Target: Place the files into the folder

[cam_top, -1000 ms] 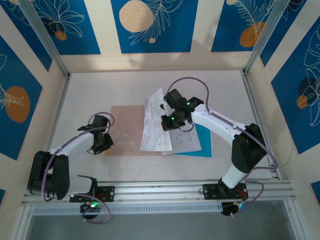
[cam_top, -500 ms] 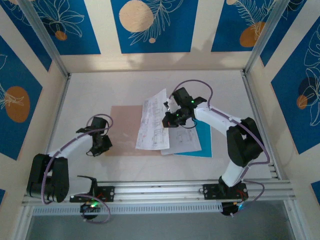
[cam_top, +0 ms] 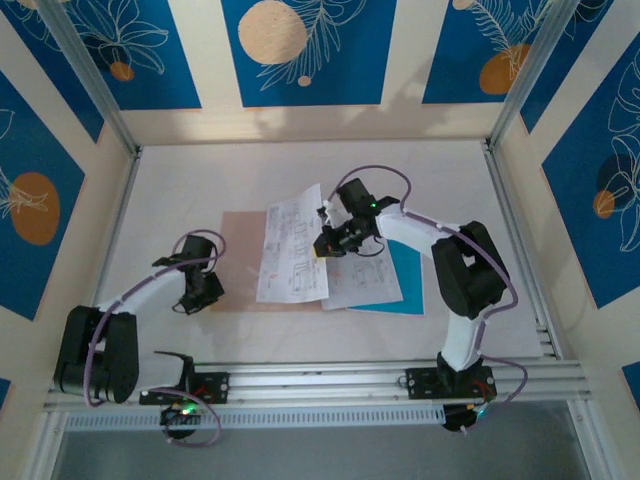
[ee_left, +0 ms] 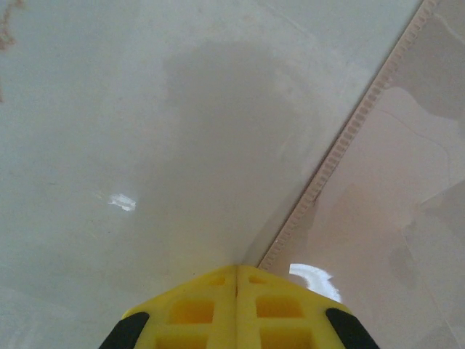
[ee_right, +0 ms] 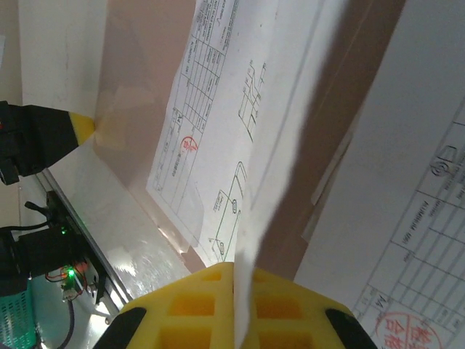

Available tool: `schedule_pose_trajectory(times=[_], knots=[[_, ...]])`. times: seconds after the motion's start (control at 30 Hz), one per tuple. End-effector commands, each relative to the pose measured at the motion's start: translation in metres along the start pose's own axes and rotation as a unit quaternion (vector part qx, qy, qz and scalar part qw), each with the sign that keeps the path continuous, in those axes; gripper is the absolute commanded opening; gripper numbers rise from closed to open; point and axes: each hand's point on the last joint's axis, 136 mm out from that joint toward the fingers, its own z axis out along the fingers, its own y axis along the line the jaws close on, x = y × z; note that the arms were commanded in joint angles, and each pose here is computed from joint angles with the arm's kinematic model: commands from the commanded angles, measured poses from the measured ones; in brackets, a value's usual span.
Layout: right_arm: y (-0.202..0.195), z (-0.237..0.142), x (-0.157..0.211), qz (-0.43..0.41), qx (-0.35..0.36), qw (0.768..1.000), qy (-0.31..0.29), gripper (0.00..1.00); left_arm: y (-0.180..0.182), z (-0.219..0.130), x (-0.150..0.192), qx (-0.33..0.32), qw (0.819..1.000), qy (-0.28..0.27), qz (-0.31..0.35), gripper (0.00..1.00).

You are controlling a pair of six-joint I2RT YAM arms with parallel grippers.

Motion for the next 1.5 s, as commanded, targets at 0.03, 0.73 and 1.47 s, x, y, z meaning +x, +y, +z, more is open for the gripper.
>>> schedule_pose_trajectory(times=[0.03,0.73,1.47], knots=[[0.013,0.011,-0.005,-0.019,-0.031,0.999,0.013,0.0,0.004,0.007,0.007,-0.002,1.0,0.02,-0.008,0.0],[0.022,0.063,-0.013,-0.003,-0.039,0.999,0.029,0.0,0.001,0.011,0.012,0.011,0.999,0.026,-0.018,0.0],[0.007,0.072,-0.022,0.043,-0.005,0.999,-0.009,0.0,0.002,0.011,0.014,0.014,0.999,0.027,-0.021,0.0]])
